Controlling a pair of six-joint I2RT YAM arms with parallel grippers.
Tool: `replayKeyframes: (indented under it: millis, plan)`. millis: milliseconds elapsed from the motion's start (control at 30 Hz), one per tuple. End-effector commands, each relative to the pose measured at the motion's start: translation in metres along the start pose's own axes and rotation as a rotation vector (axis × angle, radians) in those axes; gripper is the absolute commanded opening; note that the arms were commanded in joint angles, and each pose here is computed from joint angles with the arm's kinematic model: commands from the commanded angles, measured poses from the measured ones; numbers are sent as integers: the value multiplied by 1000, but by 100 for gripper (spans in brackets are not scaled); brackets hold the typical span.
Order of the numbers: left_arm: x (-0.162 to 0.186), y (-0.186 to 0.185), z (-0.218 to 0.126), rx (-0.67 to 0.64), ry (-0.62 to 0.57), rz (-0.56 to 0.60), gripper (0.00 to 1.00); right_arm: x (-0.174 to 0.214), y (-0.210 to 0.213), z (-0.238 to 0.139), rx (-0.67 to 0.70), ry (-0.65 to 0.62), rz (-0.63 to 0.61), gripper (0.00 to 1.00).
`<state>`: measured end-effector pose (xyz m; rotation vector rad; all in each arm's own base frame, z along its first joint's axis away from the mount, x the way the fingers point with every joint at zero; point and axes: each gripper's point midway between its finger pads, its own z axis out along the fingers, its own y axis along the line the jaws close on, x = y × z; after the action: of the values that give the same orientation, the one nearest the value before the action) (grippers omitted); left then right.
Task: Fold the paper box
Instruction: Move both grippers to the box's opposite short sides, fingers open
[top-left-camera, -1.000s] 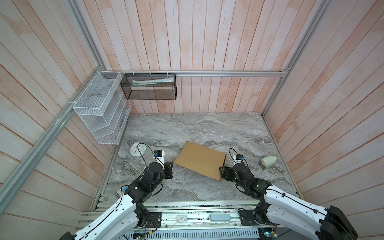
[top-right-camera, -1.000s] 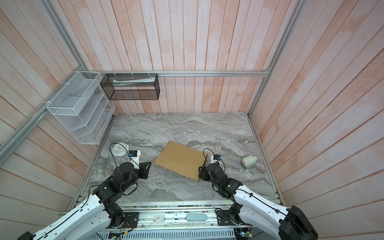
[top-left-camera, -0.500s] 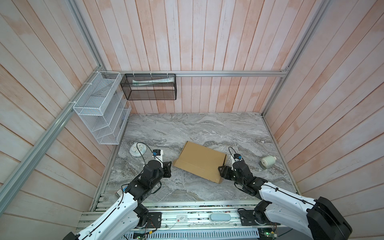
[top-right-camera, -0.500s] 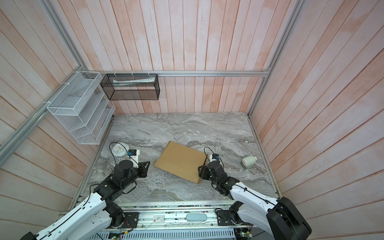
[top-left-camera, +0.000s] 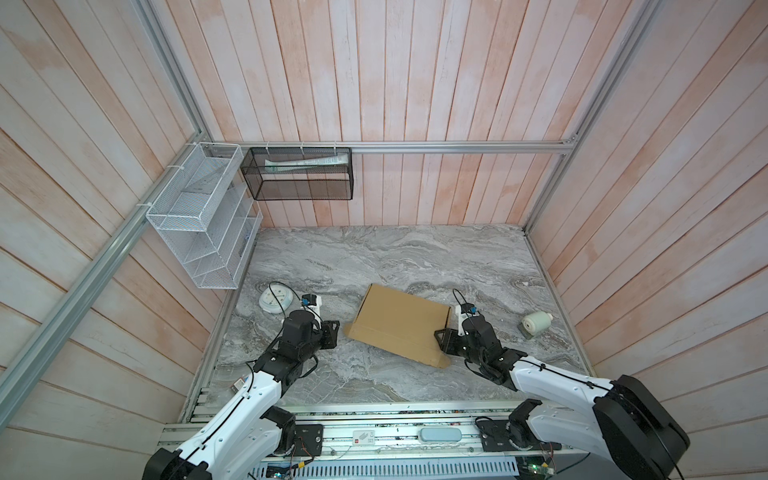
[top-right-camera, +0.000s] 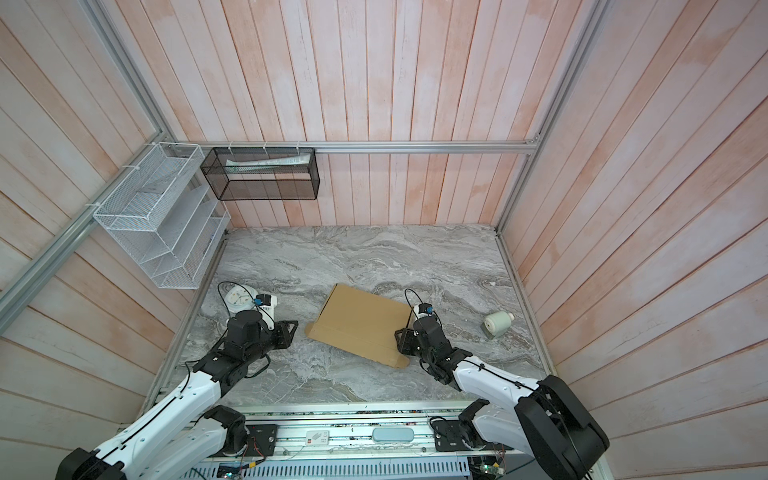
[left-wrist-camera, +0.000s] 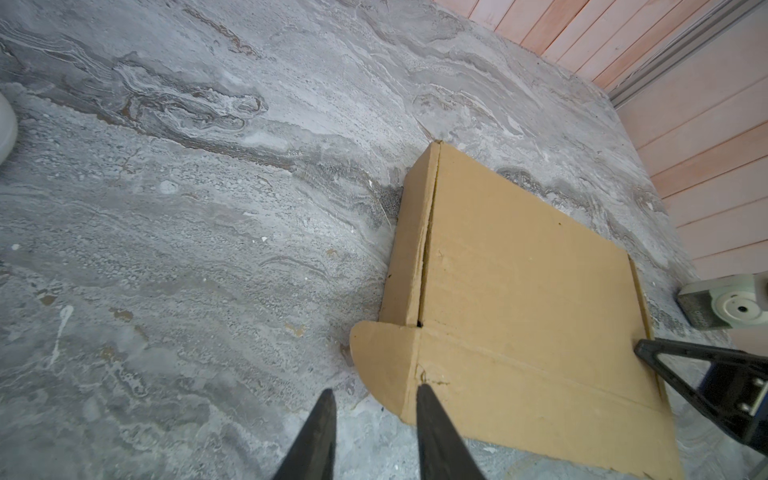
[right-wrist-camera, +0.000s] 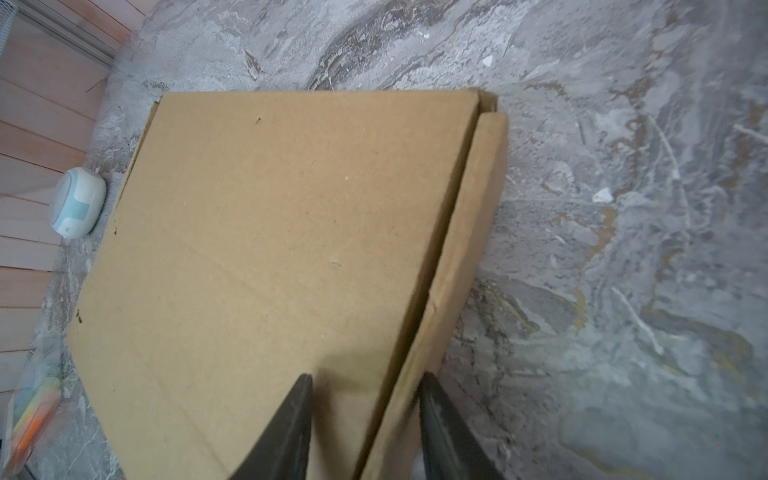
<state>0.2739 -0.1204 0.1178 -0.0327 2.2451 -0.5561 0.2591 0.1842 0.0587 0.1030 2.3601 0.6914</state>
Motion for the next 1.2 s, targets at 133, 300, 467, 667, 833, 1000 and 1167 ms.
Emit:
replayKeyframes:
  millis: [133,300,467,667,833,1000,1167]
  plan:
    - [-25,-10,7,72,-32,8,37,4,-5,13,8,110,-92,34]
    - [-27,-16,15,114,-5,13,37,-4,9,21,-38,132,-151,31]
    - [-18,-17,26,127,58,5,37,-8,14,26,-52,145,-178,27]
    - [0,-12,37,120,142,-29,37,-11,16,27,-67,144,-176,26]
    - [7,-4,38,82,161,-37,36,-12,18,26,-72,144,-178,24]
    - [12,5,39,39,171,-39,34,-13,19,25,-79,142,-176,23]
    - [21,10,44,28,194,-40,29,-15,21,25,-83,139,-175,22]
